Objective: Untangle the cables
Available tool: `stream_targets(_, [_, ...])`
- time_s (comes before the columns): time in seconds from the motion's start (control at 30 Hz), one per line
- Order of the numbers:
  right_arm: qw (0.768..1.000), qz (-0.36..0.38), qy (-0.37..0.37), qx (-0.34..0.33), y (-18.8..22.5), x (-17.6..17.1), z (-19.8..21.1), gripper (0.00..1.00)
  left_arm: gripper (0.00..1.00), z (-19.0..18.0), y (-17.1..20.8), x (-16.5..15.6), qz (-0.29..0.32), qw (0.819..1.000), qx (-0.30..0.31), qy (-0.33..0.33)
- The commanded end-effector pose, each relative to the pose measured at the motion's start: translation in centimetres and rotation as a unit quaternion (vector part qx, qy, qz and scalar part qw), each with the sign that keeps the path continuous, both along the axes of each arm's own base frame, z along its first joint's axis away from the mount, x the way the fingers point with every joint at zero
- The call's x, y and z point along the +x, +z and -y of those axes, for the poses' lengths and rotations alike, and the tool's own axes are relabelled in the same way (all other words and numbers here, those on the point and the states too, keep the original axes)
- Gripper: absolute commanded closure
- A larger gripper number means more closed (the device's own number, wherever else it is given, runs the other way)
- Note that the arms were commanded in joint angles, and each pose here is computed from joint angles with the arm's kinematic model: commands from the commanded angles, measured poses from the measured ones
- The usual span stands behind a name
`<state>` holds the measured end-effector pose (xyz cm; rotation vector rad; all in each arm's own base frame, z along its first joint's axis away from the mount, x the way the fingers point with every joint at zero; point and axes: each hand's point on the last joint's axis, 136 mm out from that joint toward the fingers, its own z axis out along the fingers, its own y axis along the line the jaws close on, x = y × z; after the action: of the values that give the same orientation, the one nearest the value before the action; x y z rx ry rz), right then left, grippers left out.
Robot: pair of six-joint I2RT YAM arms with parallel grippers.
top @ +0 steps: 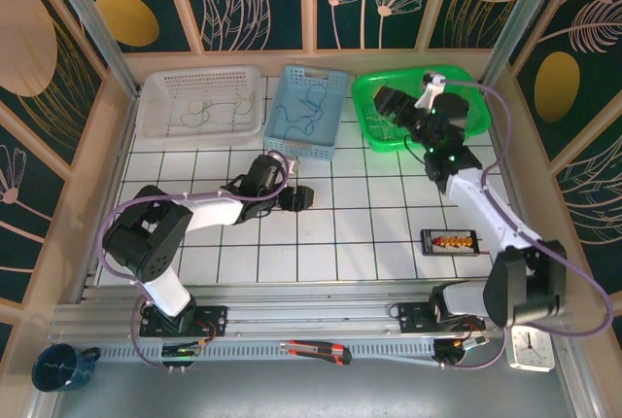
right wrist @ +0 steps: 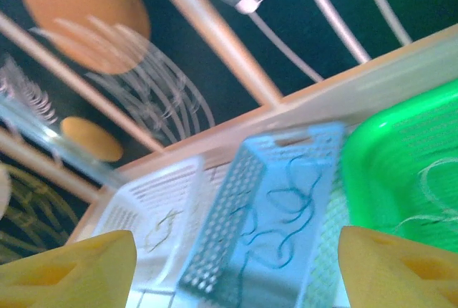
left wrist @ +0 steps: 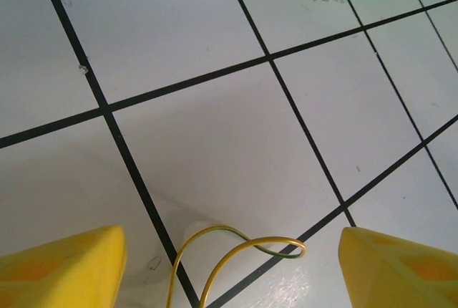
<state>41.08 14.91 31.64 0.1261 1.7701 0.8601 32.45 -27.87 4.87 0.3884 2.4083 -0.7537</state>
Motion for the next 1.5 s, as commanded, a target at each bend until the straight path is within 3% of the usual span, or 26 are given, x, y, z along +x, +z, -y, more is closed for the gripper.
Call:
stream_targets(0.0, [0.999, -0.018, 0.034, 0.007, -1.2, -3.1, -1.8, 0.26, 0.34, 0.1, -1.5, -0.4, -0.018, 1.000, 0.018, -0.017])
stream_targets(0.1, [0.998, -0.027, 0.054, 0.008, -2.3, -5.6, -3.2, 0.28, 0.53, 0.2, -2.1, -0.4, -0.022, 0.999, 0.021, -0.016])
stream_targets(0.23, [0.996, -0.043, 0.079, 0.002, -4.1, -8.1, -5.0, 0.29, 0.97, 0.1, -1.8, 0.0, -0.015, 1.000, 0.017, -0.006])
stream_targets(0.27, [0.995, -0.048, 0.087, -0.001, -4.7, -8.6, -5.4, 0.29, 1.00, 0.1, -1.4, 0.2, -0.012, 1.000, 0.014, -0.004])
stream_targets(0.37, [0.993, -0.065, 0.101, -0.015, -6.9, -9.7, -6.4, 0.30, 1.00, 0.2, 0.1, 0.4, -0.001, 1.000, 0.001, 0.003])
stream_targets(0.5, [0.990, -0.085, 0.108, -0.017, -9.1, -10.5, -6.7, 0.31, 1.00, 0.1, 4.9, 1.1, 0.042, 0.999, -0.024, 0.019])
stream_targets(0.7, [0.990, -0.086, 0.112, -0.009, -9.2, -11.1, -6.7, 0.32, 1.00, -2.0, 11.9, 3.6, 0.108, 0.991, -0.048, 0.070])
stream_targets(1.03, [0.991, -0.077, 0.111, -0.006, -8.3, -11.5, -6.4, 0.32, 1.00, -11.5, 19.2, 11.0, 0.169, 0.957, -0.102, 0.210])
stream_targets(1.23, [0.992, -0.071, 0.100, -0.013, -7.9, -12.1, -5.6, 0.32, 1.00, -17.0, 19.9, 16.4, 0.175, 0.938, -0.113, 0.278])
stream_targets(1.47, [0.993, -0.075, 0.087, -0.032, -8.3, -12.4, -4.8, 0.32, 0.94, -20.9, 17.4, 21.4, 0.161, 0.929, -0.092, 0.321])
